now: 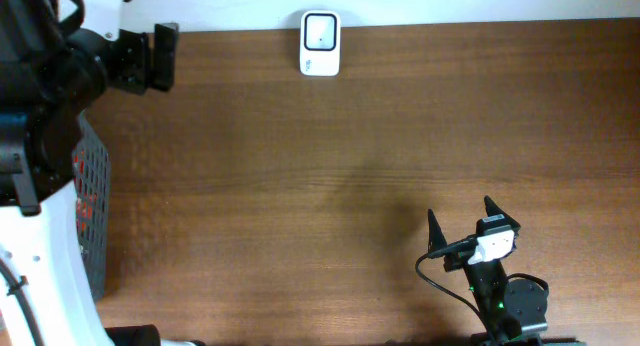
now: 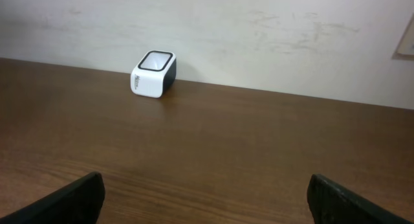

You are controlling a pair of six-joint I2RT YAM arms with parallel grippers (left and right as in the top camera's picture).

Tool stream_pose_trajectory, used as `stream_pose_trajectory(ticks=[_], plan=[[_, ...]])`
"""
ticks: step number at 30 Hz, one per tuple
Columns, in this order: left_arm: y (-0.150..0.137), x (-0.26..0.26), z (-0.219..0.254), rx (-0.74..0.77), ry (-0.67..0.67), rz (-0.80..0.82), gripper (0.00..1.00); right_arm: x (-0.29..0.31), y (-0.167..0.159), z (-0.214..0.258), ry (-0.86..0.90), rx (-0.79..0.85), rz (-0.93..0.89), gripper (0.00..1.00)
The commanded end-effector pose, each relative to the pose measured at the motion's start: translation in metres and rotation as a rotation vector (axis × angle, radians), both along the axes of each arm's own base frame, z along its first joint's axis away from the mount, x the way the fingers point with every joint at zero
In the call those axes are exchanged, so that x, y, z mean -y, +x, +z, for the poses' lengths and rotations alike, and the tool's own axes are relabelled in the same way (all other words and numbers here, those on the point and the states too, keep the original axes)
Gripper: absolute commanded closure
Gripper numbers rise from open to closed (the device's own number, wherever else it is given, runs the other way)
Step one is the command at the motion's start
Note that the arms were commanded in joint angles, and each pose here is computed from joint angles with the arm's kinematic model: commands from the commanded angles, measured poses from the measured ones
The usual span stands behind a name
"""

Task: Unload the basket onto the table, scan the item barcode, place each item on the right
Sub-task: 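Reach the left gripper into the grey basket and grasp the orange tissue pack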

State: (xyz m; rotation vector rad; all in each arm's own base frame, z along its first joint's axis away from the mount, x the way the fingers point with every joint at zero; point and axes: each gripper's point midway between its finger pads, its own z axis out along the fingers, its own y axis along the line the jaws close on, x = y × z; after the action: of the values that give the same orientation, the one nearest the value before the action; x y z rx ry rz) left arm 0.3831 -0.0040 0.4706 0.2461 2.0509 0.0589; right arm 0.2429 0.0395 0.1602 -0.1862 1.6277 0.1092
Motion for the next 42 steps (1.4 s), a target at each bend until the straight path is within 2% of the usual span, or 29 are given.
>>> stream_pose_trajectory(ticks=[1,2,4,8,11,12,19,22,27,28,29,30,34,36,38,39,40,42], plan=[[-0.023,-0.108,-0.016,-0.031,-0.226,0.649,0.01,0.002,0.000,-0.002,0.006,-0.005,-0.008,0.01],[-0.040,-0.140,-0.029,-0.052,-0.315,0.832,0.01,0.001,0.000,-0.002,0.006,-0.005,-0.008,0.01],[-0.068,-0.188,-0.053,-0.104,-0.405,1.056,0.01,0.001,0.000,-0.002,0.006,-0.005,-0.008,0.02],[-0.091,-0.250,-0.096,-0.227,-0.416,1.256,0.01,0.001,0.000,-0.002,0.006,-0.005,-0.008,0.01],[-0.097,-0.268,-0.125,-0.315,-0.450,1.346,0.00,0.001,0.000,-0.002,0.006,-0.005,-0.008,0.01],[-0.100,-0.280,-0.145,-0.386,-0.454,1.383,0.00,0.001,0.000,-0.002,0.006,-0.005,-0.008,0.01],[-0.102,-0.305,-0.215,-0.604,-0.474,1.452,0.00,0.001,0.000,-0.002,0.006,-0.005,-0.008,0.01],[-0.100,-0.306,-0.261,-0.689,-0.473,1.457,0.00,0.002,0.000,-0.002,0.006,-0.005,-0.008,0.01],[-0.082,-0.308,-0.327,-0.698,-0.536,1.416,0.02,0.001,0.000,-0.002,0.006,-0.005,-0.008,0.01],[-0.082,-0.309,-0.337,-0.700,-0.528,1.420,0.07,0.001,0.000,-0.002,0.006,-0.005,-0.008,0.01],[-0.084,-0.310,-0.348,-0.703,-0.517,1.428,0.23,0.001,0.000,-0.002,0.006,-0.005,-0.008,0.01],[-0.085,-0.310,-0.357,-0.709,-0.514,1.431,0.30,0.001,0.000,-0.002,0.006,-0.005,-0.008,0.01],[-0.088,-0.308,-0.387,-0.717,-0.511,1.433,0.31,0.001,0.000,-0.002,0.006,-0.005,-0.008,0.01],[-0.089,-0.307,-0.396,-0.716,-0.511,1.433,0.41,0.002,0.000,-0.002,0.006,-0.005,-0.008,0.01],[-0.090,-0.307,-0.396,-0.717,-0.510,1.434,0.64,0.002,0.000,-0.002,0.006,-0.005,-0.008,0.02],[-0.090,-0.307,-0.396,-0.718,-0.511,1.433,0.88,0.001,0.000,-0.002,0.006,-0.005,-0.008,0.01],[-0.090,-0.306,-0.397,-0.723,-0.513,1.432,1.00,0.002,0.000,-0.002,0.006,-0.005,-0.008,0.02],[-0.090,-0.299,-0.391,-0.738,-0.531,1.417,1.00,0.002,0.000,-0.002,0.006,-0.005,-0.008,0.01]])
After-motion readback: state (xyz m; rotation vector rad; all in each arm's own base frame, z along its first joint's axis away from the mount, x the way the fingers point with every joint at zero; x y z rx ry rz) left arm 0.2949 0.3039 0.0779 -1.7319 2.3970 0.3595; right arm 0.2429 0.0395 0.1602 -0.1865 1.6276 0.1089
